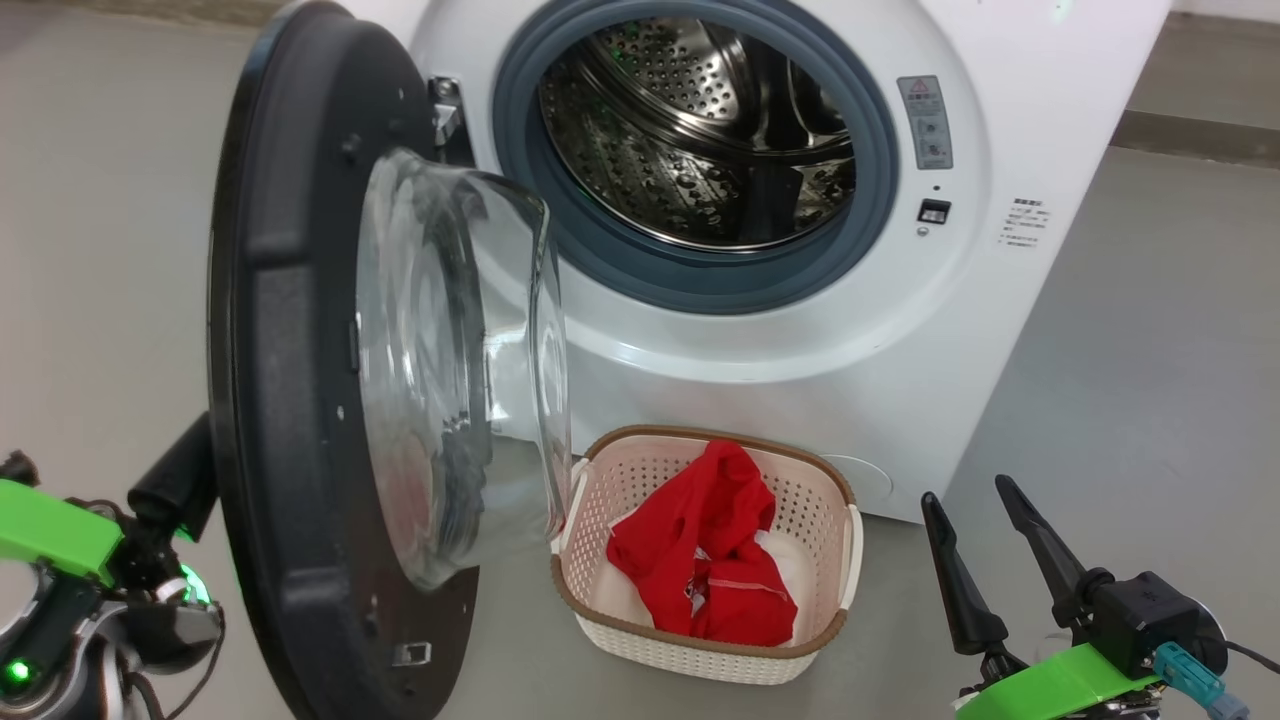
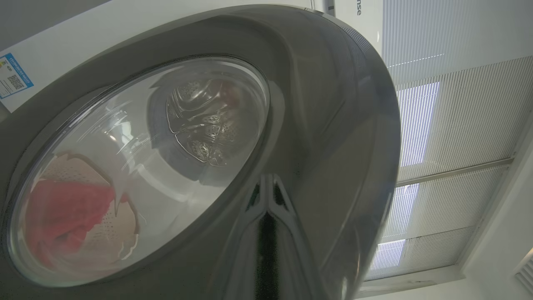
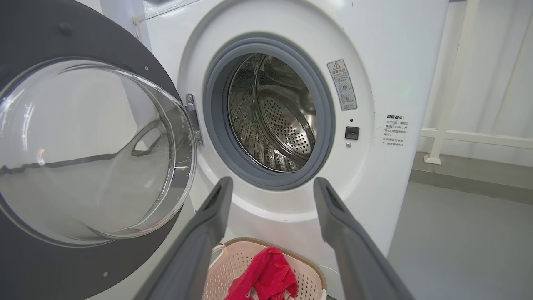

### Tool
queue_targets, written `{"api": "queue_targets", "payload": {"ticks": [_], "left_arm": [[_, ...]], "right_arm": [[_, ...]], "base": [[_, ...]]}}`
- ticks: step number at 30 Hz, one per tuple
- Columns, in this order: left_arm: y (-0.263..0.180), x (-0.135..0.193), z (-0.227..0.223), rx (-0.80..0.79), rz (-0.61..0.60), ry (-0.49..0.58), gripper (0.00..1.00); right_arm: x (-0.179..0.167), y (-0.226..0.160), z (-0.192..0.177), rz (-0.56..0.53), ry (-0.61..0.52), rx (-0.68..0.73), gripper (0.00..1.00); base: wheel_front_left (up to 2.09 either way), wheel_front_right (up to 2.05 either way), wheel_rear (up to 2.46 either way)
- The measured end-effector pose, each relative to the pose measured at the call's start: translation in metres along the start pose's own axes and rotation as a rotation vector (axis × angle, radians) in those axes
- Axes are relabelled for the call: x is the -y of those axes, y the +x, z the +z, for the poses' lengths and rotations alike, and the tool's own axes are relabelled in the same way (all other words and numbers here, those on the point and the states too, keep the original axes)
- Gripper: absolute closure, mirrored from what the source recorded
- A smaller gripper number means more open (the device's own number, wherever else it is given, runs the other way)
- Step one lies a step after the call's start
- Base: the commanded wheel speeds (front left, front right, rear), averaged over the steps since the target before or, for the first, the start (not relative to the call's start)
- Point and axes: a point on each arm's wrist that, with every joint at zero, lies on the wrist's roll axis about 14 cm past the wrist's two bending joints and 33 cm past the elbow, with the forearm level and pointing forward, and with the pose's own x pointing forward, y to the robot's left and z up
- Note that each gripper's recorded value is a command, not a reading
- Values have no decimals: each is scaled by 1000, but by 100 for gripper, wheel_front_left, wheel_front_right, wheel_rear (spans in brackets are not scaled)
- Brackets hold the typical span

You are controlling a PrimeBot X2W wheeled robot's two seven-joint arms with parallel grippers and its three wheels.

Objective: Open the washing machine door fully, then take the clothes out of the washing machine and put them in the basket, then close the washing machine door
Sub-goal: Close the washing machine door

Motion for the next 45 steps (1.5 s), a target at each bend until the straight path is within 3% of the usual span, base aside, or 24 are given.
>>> {"api": "queue_targets", "payload": {"ticks": [17, 45], "left_arm": [[25, 16, -60, -141, -77, -43, 100], [85, 8, -145, -298, -73, -140, 100]], "right_arm": [[27, -16, 1, -88, -3, 3, 0], [80, -55, 0, -278, -7, -5, 0]], "base": [[0, 0, 0], [0, 0, 0]]}}
